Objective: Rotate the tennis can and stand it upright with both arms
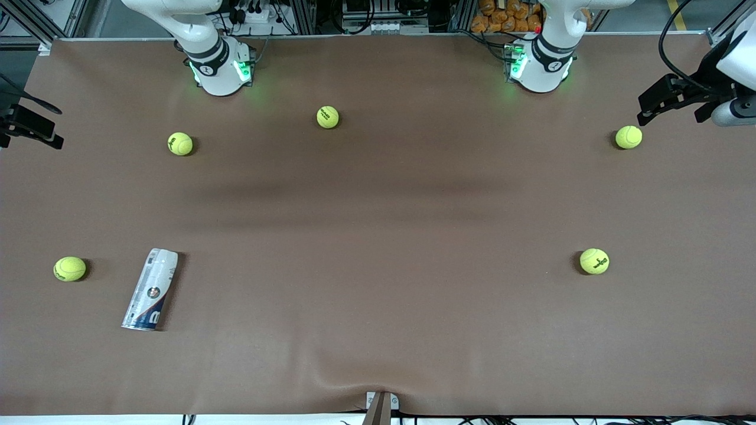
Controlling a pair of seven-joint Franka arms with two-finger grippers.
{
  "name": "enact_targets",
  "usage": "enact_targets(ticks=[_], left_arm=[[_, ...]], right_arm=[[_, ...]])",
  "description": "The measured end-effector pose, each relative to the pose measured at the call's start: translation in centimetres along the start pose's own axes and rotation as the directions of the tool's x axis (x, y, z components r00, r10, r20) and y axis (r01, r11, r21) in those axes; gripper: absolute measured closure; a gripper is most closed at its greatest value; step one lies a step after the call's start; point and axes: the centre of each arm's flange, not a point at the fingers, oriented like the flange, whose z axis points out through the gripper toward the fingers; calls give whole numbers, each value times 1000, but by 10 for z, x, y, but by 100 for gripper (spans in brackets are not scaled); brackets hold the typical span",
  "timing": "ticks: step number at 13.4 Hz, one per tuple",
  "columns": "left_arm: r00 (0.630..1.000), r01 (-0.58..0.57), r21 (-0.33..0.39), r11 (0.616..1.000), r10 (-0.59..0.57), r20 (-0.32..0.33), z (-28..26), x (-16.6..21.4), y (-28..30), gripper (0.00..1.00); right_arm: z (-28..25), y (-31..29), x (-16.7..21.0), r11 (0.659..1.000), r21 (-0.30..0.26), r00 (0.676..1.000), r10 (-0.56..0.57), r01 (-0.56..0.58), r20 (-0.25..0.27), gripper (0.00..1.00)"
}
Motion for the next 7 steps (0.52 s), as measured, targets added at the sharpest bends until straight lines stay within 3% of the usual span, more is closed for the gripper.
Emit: enact_targets(ticks=[7], left_arm=[[1000, 0, 0, 1000, 0, 0, 0, 0, -2, 0]], right_arm=[[4, -1, 0, 1000, 0, 1000, -3, 3, 8, 0]])
